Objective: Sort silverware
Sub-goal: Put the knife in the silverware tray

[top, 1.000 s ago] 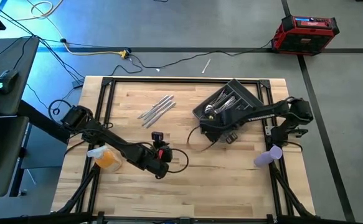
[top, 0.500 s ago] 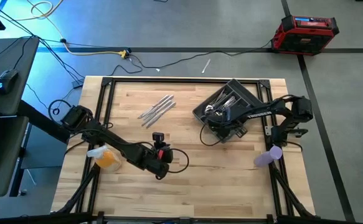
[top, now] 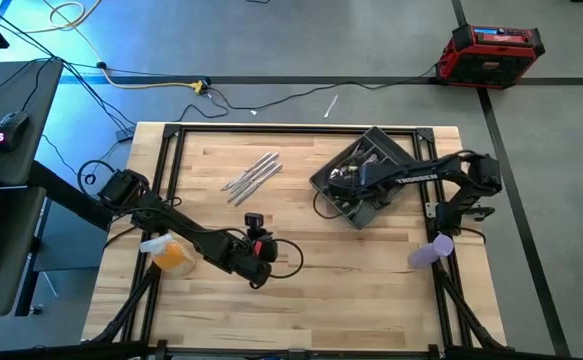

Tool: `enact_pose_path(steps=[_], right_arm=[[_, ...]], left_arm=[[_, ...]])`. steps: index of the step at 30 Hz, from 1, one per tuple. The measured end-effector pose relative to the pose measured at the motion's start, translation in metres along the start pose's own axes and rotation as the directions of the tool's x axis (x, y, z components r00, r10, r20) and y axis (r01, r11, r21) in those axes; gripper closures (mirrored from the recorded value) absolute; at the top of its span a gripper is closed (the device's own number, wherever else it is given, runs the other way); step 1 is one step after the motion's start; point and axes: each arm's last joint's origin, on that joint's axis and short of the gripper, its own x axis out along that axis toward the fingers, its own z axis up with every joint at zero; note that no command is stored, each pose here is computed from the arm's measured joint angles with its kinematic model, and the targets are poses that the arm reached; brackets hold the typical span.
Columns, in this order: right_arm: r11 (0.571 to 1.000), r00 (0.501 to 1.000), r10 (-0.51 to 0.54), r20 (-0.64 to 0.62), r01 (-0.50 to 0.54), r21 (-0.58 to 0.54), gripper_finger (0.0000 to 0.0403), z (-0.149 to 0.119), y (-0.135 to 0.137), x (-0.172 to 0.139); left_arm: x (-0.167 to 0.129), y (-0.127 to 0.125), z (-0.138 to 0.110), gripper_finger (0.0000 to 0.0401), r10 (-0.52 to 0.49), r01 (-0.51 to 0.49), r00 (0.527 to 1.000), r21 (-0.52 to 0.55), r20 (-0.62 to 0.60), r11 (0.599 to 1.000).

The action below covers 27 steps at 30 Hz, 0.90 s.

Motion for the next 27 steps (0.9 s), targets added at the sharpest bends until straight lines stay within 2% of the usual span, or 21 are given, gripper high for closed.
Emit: enact_pose_path(steps=[3,5,6,10,20,23,27], right_arm=[[0.986,0.978,0.143,0.149,-0.153,0.06,0.0274,-0.003,-0.003,-0.009],[0.966,0.936,0.25,0.247,-0.258,-0.003,0.0275,-0.004,0.0,-0.008],[0.961,0.923,0.276,0.269,-0.275,-0.04,0.0275,-0.004,0.002,-0.005],[0.966,0.916,0.258,0.307,-0.238,-0.104,0.0275,-0.001,0.006,0.014],[0.931,0.841,0.358,0.405,-0.292,-0.217,0.028,0.008,0.026,0.047],[0.933,0.841,0.355,0.408,-0.29,-0.215,0.03,0.008,0.031,0.052],[0.931,0.841,0.363,0.401,-0.315,-0.182,0.0363,0.008,0.033,0.051]], left_arm=[[0.0,0.0,0.0,0.0304,-0.001,0.001,1.0,-0.002,-0.001,1.0],[0.0,0.0,0.0,0.0304,-0.002,0.002,1.0,-0.002,-0.001,1.0],[0.0,0.0,0.0,0.0304,-0.002,0.002,1.0,-0.003,-0.001,1.0],[0.0,0.0,0.0,0.0304,-0.016,0.016,1.0,-0.011,-0.003,1.0],[0.001,0.001,0.001,0.0304,-0.025,0.025,1.0,-0.013,-0.001,1.0],[0.002,0.002,0.001,0.0304,-0.022,0.022,1.0,-0.018,-0.004,1.0],[0.004,0.004,0.001,0.0304,-0.019,0.019,1.0,-0.023,-0.007,1.0]])
